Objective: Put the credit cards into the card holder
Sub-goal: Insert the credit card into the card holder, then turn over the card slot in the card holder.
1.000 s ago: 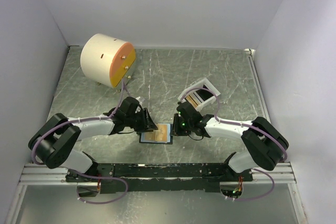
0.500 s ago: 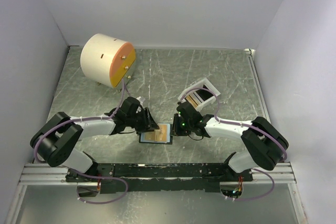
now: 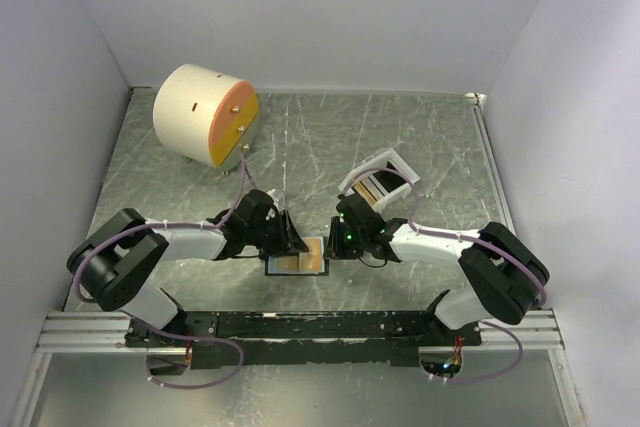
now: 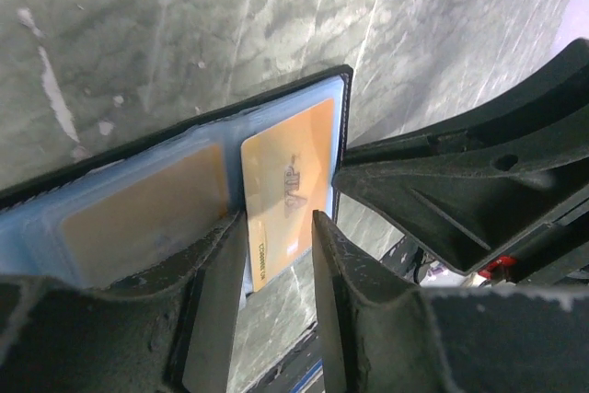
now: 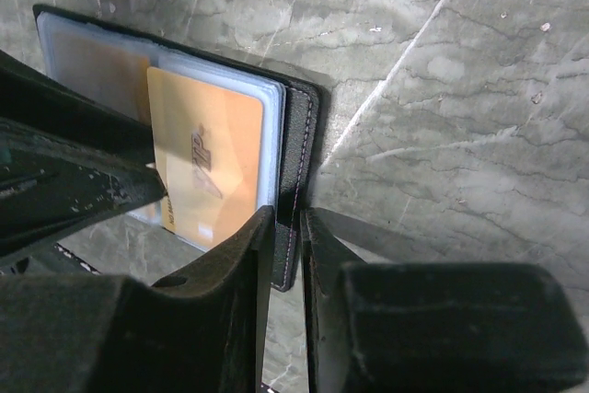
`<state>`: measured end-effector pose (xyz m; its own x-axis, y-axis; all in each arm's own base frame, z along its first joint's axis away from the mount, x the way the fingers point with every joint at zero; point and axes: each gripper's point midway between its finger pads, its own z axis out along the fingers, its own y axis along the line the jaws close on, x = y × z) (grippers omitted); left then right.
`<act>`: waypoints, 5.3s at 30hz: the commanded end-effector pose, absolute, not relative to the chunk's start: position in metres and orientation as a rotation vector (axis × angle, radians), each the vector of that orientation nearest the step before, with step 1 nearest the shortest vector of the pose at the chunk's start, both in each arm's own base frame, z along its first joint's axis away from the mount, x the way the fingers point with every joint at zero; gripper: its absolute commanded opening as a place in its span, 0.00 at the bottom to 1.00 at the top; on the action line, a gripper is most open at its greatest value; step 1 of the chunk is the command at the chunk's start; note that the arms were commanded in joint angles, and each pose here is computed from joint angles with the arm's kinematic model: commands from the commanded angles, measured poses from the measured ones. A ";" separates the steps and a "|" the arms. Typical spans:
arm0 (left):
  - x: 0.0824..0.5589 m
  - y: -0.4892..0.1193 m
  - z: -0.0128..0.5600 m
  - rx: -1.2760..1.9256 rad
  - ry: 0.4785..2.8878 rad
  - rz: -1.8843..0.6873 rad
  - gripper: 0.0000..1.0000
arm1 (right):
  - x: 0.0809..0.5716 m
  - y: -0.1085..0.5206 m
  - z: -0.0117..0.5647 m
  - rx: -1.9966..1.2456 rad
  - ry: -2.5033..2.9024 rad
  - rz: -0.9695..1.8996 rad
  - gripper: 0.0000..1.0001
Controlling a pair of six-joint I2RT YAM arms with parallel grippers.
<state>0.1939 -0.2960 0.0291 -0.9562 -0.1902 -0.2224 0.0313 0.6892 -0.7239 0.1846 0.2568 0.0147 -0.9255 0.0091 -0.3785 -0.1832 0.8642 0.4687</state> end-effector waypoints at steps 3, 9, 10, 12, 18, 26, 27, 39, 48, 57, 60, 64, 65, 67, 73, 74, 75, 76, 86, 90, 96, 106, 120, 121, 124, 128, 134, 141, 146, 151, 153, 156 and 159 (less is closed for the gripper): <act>0.193 -0.316 0.041 -0.076 2.597 -1.178 0.44 | 0.170 0.249 -0.001 -0.134 2.734 0.676 0.18; 0.194 -0.314 0.044 -0.074 2.591 -1.156 0.47 | 0.168 0.248 0.004 -0.117 2.720 0.694 0.23; 0.195 -0.313 0.045 -0.075 2.587 -1.149 0.48 | 0.168 0.248 0.006 -0.115 2.715 0.702 0.24; 0.196 -0.311 0.048 -0.078 2.578 -1.136 0.50 | 0.168 0.248 0.012 -0.104 2.705 0.715 0.26; 0.200 -0.298 0.055 -0.123 2.601 -1.018 0.56 | 0.182 0.249 0.035 -0.105 2.618 0.706 0.32; 0.203 -0.267 0.062 -0.212 2.591 -0.838 0.64 | 0.185 0.262 0.042 -0.116 2.612 0.754 0.35; 0.203 -0.262 0.062 -0.218 2.591 -0.821 0.65 | 0.186 0.263 0.041 -0.120 2.612 0.760 0.36; 0.204 -0.252 0.055 -0.231 2.583 -0.839 0.75 | 0.175 0.247 0.000 -0.164 2.745 0.586 0.32; 0.204 -0.242 0.039 -0.205 2.611 -0.778 0.77 | 0.172 0.245 -0.004 -0.149 2.739 0.589 0.25; 0.208 -0.240 0.044 -0.184 2.611 -0.742 0.78 | 0.171 0.244 -0.006 -0.156 2.743 0.591 0.22; 0.209 -0.234 0.044 -0.199 2.611 -0.696 0.78 | 0.171 0.245 -0.005 -0.156 2.739 0.597 0.22; 0.210 -0.234 0.045 -0.198 2.609 -0.697 0.77 | 0.172 0.245 -0.003 -0.156 2.735 0.599 0.22; 0.210 -0.234 0.044 -0.200 2.609 -0.700 0.77 | 0.172 0.245 -0.003 -0.157 2.733 0.601 0.22; 0.210 -0.235 0.045 -0.198 2.606 -0.708 0.77 | 0.172 0.246 -0.003 -0.157 2.734 0.604 0.21; 0.207 -0.242 0.041 -0.192 2.614 -0.761 0.77 | 0.171 0.246 -0.003 -0.155 2.736 0.611 0.21; 0.207 -0.243 0.041 -0.195 2.614 -0.767 0.77 | 0.171 0.246 -0.003 -0.154 2.735 0.612 0.21; 0.206 -0.244 0.041 -0.194 2.615 -0.776 0.77 | 0.171 0.246 -0.003 -0.156 2.735 0.613 0.21; 0.206 -0.245 0.041 -0.193 2.613 -0.784 0.77 | 0.171 0.247 -0.003 -0.155 2.735 0.615 0.21; 0.201 -0.258 0.044 -0.190 2.586 -0.923 0.76 | 0.169 0.250 -0.003 -0.151 2.733 0.643 0.21; 0.200 -0.265 0.053 -0.193 2.568 -0.991 0.76 | 0.168 0.250 -0.004 -0.150 2.736 0.646 0.21; 0.197 -0.276 0.079 -0.209 2.494 -1.145 0.76 | 0.167 0.250 -0.003 -0.147 2.732 0.649 0.21; 0.192 -0.294 0.100 -0.172 2.434 -1.328 0.74 | 0.167 0.246 0.000 -0.137 2.716 0.639 0.21; 0.194 -0.314 0.099 -0.110 2.445 -1.363 0.74 | 0.178 0.239 0.020 -0.140 2.656 0.577 0.27; 0.194 -0.317 0.100 -0.102 2.440 -1.373 0.74 | 0.179 0.237 0.022 -0.133 2.648 0.567 0.29; 0.193 -0.321 0.100 -0.082 2.448 -1.366 0.73 | 0.182 0.234 0.030 -0.118 2.613 0.562 0.31; 0.196 -0.315 0.101 -0.077 2.456 -1.286 0.73 | 0.186 0.230 0.045 -0.113 2.557 0.570 0.33; 0.208 -0.277 0.095 -0.172 2.476 -0.988 0.73 | 0.192 0.237 0.064 -0.181 2.490 0.613 0.34; 0.205 -0.238 0.084 -0.236 2.488 -0.770 0.79 | 0.192 0.259 0.069 -0.169 2.483 0.726 0.35; 0.202 -0.240 0.081 -0.212 2.472 -0.835 0.88 | 0.188 0.274 0.062 -0.210 2.517 0.727 0.42; 0.200 -0.245 0.072 -0.199 2.474 -0.900 0.91 | 0.187 0.278 0.050 -0.240 2.566 0.652 0.44; 0.201 -0.244 0.068 -0.209 2.479 -0.902 0.91 | 0.187 0.279 0.045 -0.248 2.579 0.634 0.45; 0.204 -0.244 0.067 -0.211 2.473 -0.908 0.91 | 0.185 0.278 0.035 -0.256 2.613 0.602 0.42; 0.206 -0.243 0.064 -0.212 2.473 -0.909 0.91 | 0.182 0.274 0.026 -0.252 2.640 0.581 0.38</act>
<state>0.1986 -0.2367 0.0574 -0.8747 -0.3077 -0.3746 -0.0180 0.7929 -0.6091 0.1817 0.2762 0.0313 -0.8891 -0.0821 -0.4503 -0.2746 0.8828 0.3812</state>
